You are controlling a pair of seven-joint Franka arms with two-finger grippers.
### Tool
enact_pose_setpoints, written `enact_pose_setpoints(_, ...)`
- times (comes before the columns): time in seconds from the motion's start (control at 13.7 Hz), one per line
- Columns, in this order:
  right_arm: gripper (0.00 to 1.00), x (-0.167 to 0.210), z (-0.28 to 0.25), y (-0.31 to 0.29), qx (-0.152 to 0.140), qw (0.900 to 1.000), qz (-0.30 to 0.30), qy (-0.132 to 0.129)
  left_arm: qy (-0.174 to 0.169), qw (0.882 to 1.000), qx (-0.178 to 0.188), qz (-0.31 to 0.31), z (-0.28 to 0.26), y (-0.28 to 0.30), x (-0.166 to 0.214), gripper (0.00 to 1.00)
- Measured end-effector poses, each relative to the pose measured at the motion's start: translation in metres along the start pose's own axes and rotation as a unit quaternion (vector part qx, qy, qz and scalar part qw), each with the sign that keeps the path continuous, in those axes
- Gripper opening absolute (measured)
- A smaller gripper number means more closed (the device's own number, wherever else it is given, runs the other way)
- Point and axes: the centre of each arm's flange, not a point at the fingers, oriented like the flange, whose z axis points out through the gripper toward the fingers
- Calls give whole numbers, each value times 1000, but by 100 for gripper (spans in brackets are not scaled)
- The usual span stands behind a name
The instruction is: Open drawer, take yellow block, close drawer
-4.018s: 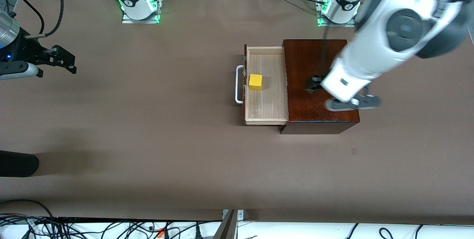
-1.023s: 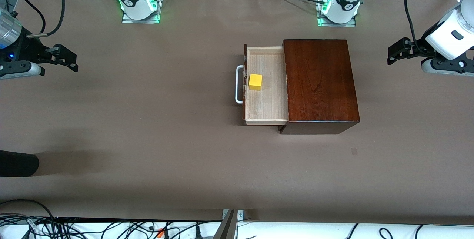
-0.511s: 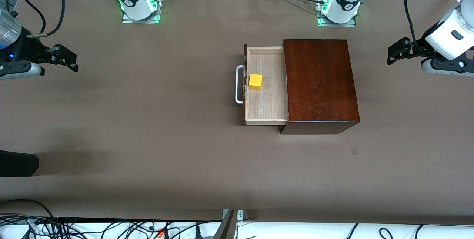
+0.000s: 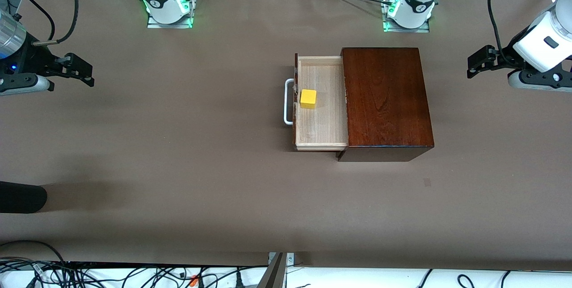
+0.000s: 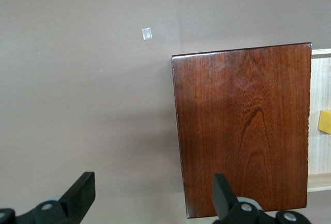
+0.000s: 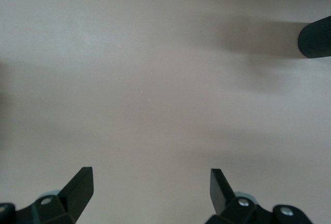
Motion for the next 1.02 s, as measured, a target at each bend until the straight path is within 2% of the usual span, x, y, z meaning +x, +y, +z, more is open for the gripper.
enact_pose_setpoints(1.02, 100, 0, 0, 0, 0, 1000, 0, 0, -1, 1000, 0, 5, 1, 6, 0, 100)
